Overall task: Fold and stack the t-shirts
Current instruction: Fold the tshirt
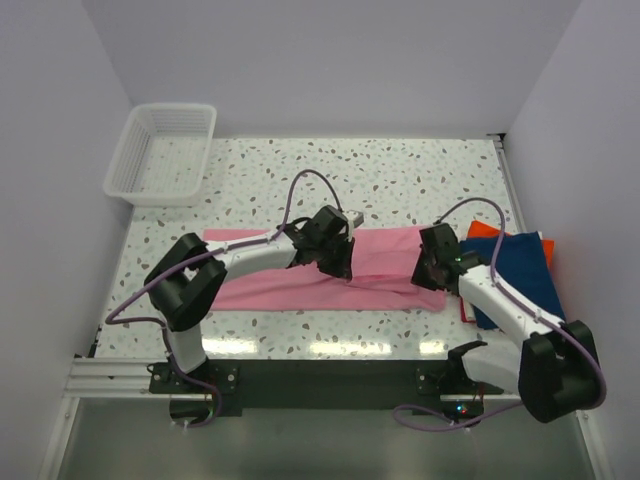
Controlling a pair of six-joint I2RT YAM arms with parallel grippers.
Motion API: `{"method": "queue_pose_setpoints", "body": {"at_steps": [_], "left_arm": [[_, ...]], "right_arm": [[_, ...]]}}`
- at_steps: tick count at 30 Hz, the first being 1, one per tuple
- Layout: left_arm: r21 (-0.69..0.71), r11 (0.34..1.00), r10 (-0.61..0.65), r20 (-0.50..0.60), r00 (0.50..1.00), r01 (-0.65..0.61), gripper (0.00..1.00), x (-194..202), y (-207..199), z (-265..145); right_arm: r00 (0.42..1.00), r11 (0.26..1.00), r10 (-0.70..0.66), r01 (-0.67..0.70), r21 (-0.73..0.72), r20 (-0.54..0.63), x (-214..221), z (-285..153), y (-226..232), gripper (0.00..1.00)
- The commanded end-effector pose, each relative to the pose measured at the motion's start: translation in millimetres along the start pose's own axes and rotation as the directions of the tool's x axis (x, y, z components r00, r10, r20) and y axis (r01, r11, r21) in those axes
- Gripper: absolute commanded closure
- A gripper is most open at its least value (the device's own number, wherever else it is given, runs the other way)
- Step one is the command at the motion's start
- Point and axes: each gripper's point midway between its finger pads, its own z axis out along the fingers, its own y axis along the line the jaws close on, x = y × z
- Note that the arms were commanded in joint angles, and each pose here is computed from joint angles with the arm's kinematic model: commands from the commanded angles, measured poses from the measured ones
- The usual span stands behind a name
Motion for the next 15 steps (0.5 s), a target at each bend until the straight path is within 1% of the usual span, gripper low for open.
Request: {"method": "queue_pose_setpoints", "body": {"at_steps": [1, 3, 4, 5, 6, 9, 10, 12, 13, 15], "left_arm": [[-0.003, 1.0, 0.028, 0.052, 0.998, -0.028, 0.88, -24.4, -4.9, -7.3], [-0.019, 1.0, 0.026, 0.06, 0.998, -0.025, 0.8, -29.4, -0.1, -9.4], [-0.018, 1.0, 0.026, 0.069, 0.997, -0.025, 0.79, -32.4, 0.1, -11.9], [-0.022, 1.0, 0.019, 0.077, 0.997, -0.017, 0.74, -36.0, 4.0, -14.3], [-0.027, 1.0, 0.017, 0.085, 0.996, -0.015, 0.71, -38.4, 5.4, -16.6], [-0.055, 0.998, 0.001, 0.11, 0.994, 0.005, 0.65, -45.6, 17.0, -27.0], [-0.072, 0.997, -0.002, 0.134, 0.991, 0.012, 0.64, -50.7, 20.2, -34.9], [-0.103, 0.994, -0.029, 0.157, 0.987, 0.046, 0.62, -51.4, 33.8, -43.3], [-0.132, 0.989, -0.038, 0.2, 0.979, 0.066, 0.62, -57.8, 40.3, -54.8], [-0.182, 0.972, -0.101, 0.242, 0.965, 0.148, 0.62, -55.4, 68.0, -64.9]], "right_arm": [[1.0, 0.999, 0.025, -0.025, 0.024, 0.006, -4.6, 14.1, 1.4, 0.94], [1.0, 0.999, 0.022, -0.022, 0.032, 0.003, -7.1, 20.5, 3.4, 0.91], [1.0, 0.999, 0.019, -0.019, 0.029, 0.008, -10.3, 21.0, 5.9, 0.89], [1.0, 0.999, 0.016, -0.017, 0.039, 0.013, -13.4, 22.0, 5.1, 0.87], [1.0, 0.999, 0.014, -0.014, 0.043, 0.02, -16.3, 22.1, 6.0, 0.86], [0.999, 0.999, 0.01, -0.013, 0.048, 0.049, -30.6, 19.2, 10.0, 0.79], [0.998, 0.999, 0.01, -0.013, 0.043, 0.056, -36.6, 16.8, 13.3, 0.73], [0.997, 0.999, -0.003, -0.002, 0.051, 0.08, -45.8, 12.8, 14.1, 0.64], [0.996, 0.998, -0.006, 0.001, 0.058, 0.087, -52.1, 7.2, 14.8, 0.59], [0.992, 0.997, -0.033, 0.024, 0.073, 0.124, -63.5, -5.0, 13.2, 0.55]]}}
